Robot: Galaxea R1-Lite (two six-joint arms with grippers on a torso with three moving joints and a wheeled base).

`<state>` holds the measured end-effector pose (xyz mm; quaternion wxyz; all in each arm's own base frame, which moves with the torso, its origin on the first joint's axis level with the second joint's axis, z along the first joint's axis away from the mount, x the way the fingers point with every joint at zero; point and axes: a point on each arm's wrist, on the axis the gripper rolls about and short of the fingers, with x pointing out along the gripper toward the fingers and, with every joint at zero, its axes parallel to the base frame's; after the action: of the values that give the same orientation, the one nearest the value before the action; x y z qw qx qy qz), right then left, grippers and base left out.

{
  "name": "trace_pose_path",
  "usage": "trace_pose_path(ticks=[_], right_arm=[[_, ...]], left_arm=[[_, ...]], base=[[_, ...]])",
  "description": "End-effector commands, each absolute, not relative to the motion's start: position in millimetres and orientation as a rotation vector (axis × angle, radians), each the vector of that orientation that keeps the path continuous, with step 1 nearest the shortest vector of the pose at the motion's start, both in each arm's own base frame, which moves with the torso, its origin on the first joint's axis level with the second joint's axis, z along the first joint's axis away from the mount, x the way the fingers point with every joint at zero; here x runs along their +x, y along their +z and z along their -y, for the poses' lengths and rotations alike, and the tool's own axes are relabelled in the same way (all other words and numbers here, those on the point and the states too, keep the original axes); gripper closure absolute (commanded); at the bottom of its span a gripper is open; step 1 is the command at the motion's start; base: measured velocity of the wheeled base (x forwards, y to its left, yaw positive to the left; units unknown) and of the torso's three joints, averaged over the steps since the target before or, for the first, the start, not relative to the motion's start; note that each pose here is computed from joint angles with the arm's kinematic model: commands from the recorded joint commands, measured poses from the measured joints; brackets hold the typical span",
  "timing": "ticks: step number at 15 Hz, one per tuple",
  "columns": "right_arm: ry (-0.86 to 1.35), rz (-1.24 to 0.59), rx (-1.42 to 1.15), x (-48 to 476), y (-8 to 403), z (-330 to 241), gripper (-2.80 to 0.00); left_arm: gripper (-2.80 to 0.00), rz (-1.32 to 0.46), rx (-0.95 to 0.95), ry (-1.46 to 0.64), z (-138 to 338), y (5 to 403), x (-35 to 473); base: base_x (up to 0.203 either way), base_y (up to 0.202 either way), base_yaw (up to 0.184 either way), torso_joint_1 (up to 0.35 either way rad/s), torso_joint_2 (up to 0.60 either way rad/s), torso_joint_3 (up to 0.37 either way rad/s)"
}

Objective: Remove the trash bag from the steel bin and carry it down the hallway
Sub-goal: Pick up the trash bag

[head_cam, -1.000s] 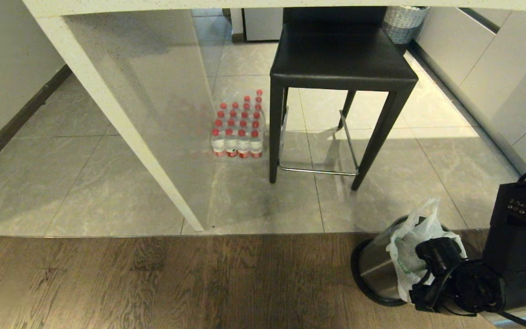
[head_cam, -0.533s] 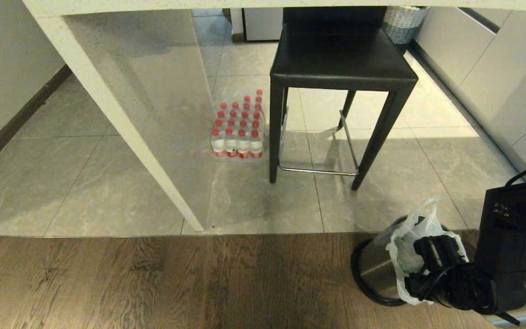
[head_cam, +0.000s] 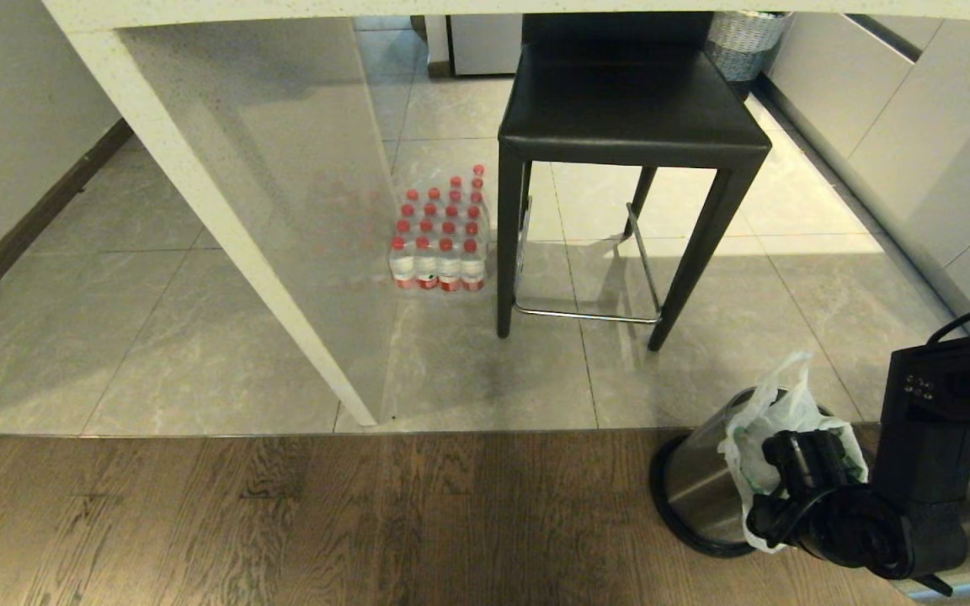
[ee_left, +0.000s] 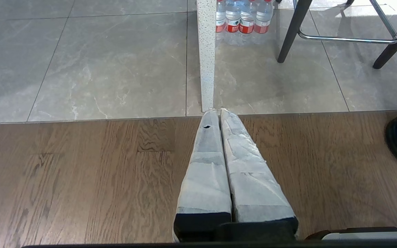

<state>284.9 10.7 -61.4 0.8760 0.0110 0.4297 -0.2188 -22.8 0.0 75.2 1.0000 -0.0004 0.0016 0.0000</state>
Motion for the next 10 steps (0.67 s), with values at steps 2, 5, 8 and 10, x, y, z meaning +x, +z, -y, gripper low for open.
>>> trace_pose_path(ticks=[2, 5, 8, 10], right_arm=[[-0.46, -0.9, 0.02, 281.9, -61.7, -10.6, 0.0], [-0.461, -0.903, 0.019, 281.3, -62.6, -10.9, 0.0], [-0.47, -0.891, 0.016, 280.8, -58.0, -11.2, 0.0], [-0.457, -0.855, 0.03, 281.1, -40.8, -11.7, 0.0]], left_arm=[[0.0, -0.003, -0.002, 0.0, 0.0, 75.2, -22.8], [0.0, -0.003, -0.002, 0.0, 0.0, 75.2, -22.8], [0.0, -0.003, -0.002, 0.0, 0.0, 75.2, -22.8], [0.0, -0.003, -0.002, 0.0, 0.0, 75.2, -22.8]], base=[[0.0, 0.0, 0.0, 0.0, 0.0, 0.0], [0.0, 0.0, 0.0, 0.0, 0.0, 0.0], [0.0, 0.0, 0.0, 0.0, 0.0, 0.0], [0.0, 0.0, 0.0, 0.0, 0.0, 0.0]])
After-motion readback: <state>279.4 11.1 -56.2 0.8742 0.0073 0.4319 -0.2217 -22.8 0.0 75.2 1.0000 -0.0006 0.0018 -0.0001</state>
